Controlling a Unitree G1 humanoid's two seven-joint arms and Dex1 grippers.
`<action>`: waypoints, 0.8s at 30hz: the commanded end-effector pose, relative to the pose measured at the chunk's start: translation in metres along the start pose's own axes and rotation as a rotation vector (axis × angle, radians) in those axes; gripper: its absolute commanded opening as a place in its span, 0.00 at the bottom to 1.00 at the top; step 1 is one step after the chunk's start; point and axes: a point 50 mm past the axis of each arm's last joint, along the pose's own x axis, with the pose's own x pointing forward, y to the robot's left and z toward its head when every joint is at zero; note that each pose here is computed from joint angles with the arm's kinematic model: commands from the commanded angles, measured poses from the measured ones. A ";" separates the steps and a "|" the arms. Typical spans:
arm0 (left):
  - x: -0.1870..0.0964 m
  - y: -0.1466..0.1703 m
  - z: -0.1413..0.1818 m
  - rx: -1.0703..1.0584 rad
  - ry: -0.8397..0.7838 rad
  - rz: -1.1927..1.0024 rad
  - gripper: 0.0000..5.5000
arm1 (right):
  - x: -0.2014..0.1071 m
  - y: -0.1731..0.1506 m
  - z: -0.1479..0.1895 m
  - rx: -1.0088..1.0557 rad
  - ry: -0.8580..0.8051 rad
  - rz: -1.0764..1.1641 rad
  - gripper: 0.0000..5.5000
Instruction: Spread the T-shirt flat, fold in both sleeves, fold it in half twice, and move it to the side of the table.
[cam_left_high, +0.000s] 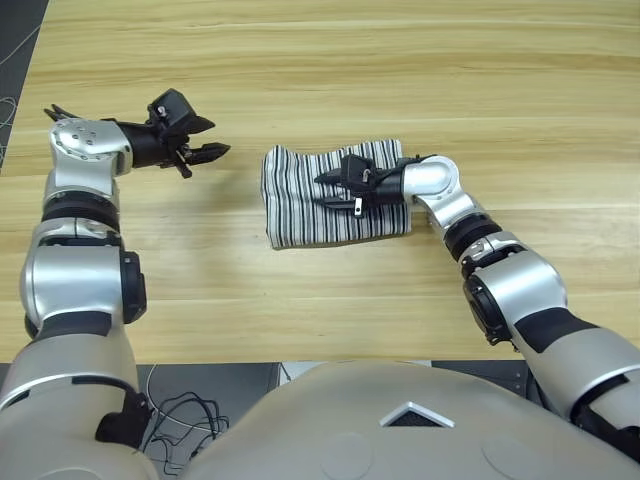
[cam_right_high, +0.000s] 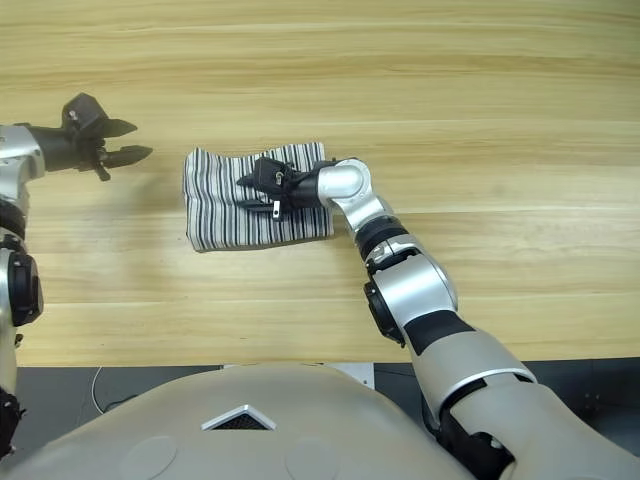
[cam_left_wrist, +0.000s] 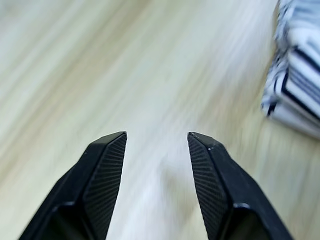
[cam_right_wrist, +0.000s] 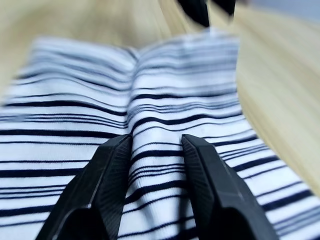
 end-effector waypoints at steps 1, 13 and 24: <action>0.012 0.008 0.028 -0.062 -0.236 0.173 0.41 | -0.039 -0.026 -0.043 -0.001 0.419 -0.238 0.33; 0.058 0.009 0.051 -0.379 -0.295 0.818 0.41 | -0.227 -0.099 -0.055 -0.083 0.652 -1.059 0.33; 0.047 0.001 0.061 -0.081 -0.377 1.226 0.41 | -0.085 -0.085 0.000 -0.133 0.078 -1.247 0.33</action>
